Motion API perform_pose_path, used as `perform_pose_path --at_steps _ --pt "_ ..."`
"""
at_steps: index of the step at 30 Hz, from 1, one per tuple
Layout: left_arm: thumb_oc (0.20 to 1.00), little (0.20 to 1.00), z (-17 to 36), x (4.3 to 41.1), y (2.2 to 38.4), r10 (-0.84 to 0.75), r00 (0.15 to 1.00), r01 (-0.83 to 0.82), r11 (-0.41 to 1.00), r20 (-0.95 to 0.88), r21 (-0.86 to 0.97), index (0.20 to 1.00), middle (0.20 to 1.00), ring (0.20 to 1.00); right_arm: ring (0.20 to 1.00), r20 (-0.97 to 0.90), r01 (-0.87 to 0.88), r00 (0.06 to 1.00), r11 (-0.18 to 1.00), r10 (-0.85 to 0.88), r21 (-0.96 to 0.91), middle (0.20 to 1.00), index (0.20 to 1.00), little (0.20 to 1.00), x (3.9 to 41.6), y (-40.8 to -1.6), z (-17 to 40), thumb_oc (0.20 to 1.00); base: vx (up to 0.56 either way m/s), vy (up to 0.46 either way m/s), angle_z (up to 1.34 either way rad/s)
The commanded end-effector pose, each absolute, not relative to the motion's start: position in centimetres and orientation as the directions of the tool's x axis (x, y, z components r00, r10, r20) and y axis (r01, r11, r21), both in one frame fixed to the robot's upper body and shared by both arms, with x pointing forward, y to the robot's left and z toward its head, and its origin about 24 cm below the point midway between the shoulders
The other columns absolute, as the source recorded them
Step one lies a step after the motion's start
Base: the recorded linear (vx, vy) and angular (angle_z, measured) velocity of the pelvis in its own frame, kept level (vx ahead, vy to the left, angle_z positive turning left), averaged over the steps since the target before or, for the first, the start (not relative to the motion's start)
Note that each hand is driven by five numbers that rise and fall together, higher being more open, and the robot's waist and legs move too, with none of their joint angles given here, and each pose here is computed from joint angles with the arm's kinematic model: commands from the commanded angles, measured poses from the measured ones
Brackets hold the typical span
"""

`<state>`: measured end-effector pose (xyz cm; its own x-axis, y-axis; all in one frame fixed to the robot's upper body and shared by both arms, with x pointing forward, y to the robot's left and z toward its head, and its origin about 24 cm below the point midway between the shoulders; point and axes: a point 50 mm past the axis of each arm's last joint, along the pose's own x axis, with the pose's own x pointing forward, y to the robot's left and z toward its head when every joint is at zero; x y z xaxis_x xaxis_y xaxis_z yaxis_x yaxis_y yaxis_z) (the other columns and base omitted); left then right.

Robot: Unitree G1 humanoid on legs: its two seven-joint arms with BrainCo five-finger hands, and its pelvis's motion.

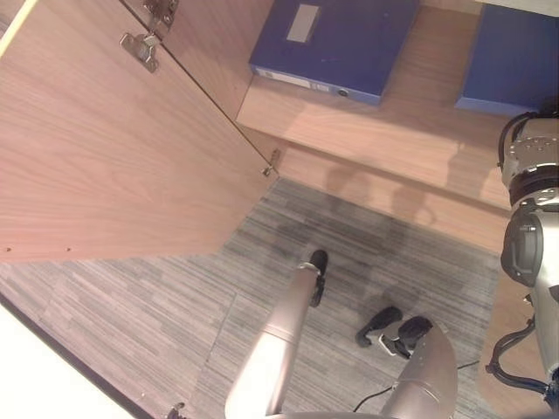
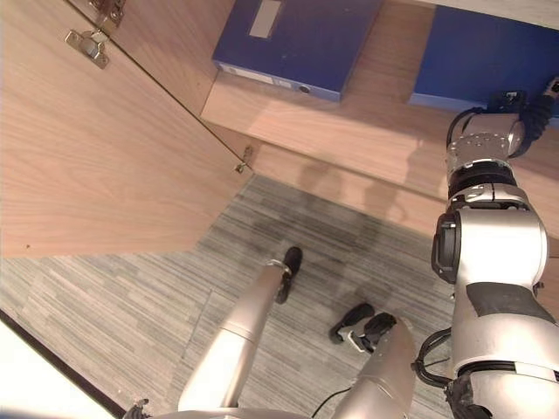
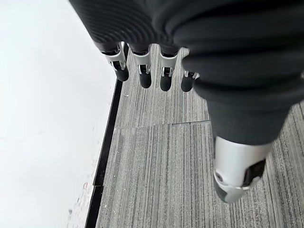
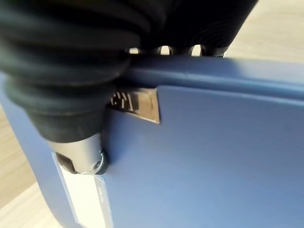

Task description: Put the empty folder in the office cabinet

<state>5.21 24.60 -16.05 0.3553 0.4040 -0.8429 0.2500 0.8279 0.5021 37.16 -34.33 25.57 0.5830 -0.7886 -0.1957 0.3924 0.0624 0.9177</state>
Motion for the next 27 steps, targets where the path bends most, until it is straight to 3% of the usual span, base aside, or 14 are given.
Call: perform_pose_path --at_steps 1,8,17,19,20,22,24,25,27 --pt "1.0 1.0 -15.4 3.2 28.2 0.528 0.237 0.241 0.782 -0.816 0.575 1.0 1.0 1.0 1.0 0.007 0.27 0.595 0.208 -0.804 0.94 1.0 1.0 1.0 36.6 -34.9 28.8 1.0 0.0 0.0 0.0" --pt "1.0 1.0 -15.2 3.5 28.8 0.529 0.238 0.208 0.791 -0.814 0.575 1.0 1.0 1.0 1.0 0.05 0.273 0.66 0.302 -0.749 0.913 1.0 1.0 1.0 37.3 -34.4 27.2 1.0 0.0 0.0 0.0" --pt "1.0 1.0 -14.9 3.7 29.9 0.517 0.231 0.223 0.796 -0.824 0.562 1.0 1.0 1.0 1.0 0.033 0.408 0.78 0.547 -0.625 0.731 1.0 1.0 1.0 38.8 -32.5 23.9 1.0 0.0 0.001 0.0" --pt "1.0 1.0 -14.7 4.2 30.3 0.508 0.242 0.224 0.799 -0.827 0.557 1.0 1.0 1.0 1.0 0.001 0.483 0.822 0.699 -0.569 0.527 1.0 1.0 1.0 39.0 -32.2 22.3 1.0 -0.04 -0.002 -0.03" --pt "1.0 1.0 -14.7 4.2 30.2 0.507 0.242 0.224 0.801 -0.828 0.556 1.0 1.0 1.0 1.0 0.001 0.483 0.823 0.702 -0.568 0.524 1.0 1.0 1.0 39.0 -32.2 22.4 1.0 -0.03 0.005 -0.07" --pt "1.0 1.0 -14.6 4.6 30.4 0.499 0.249 0.235 0.801 -0.83 0.551 1.0 1.0 1.0 1.0 -0.032 0.505 0.855 0.816 -0.518 0.281 1.0 1.0 1.0 39.2 -31.9 21.3 1.0 -0.03 0.006 -0.13" --pt "1.0 1.0 -14.5 4.7 30.4 0.493 0.255 0.243 0.8 -0.832 0.549 1.0 1.0 1.0 1.0 -0.049 0.5 0.865 0.848 -0.499 0.174 1.0 1.0 1.0 39.3 -31.8 21.0 1.0 -0.03 -0.002 -0.08" --pt "1.0 1.0 -14.5 4.9 30.5 0.481 0.257 0.263 0.8 -0.839 0.539 1.0 1.0 1.0 1.0 -0.094 0.465 0.88 0.885 -0.466 -0.028 1.0 1.0 1.0 39.3 -31.7 20.1 1.0 -0.03 -0.007 -0.03" --pt "1.0 1.0 -14.4 5.0 30.6 0.465 0.259 0.293 0.797 -0.847 0.528 1.0 1.0 1.0 1.0 -0.136 0.39 0.892 0.885 -0.432 -0.254 1.0 1.0 1.0 39.2 -31.7 19.6 1.0 -0.04 -0.013 -0.03"
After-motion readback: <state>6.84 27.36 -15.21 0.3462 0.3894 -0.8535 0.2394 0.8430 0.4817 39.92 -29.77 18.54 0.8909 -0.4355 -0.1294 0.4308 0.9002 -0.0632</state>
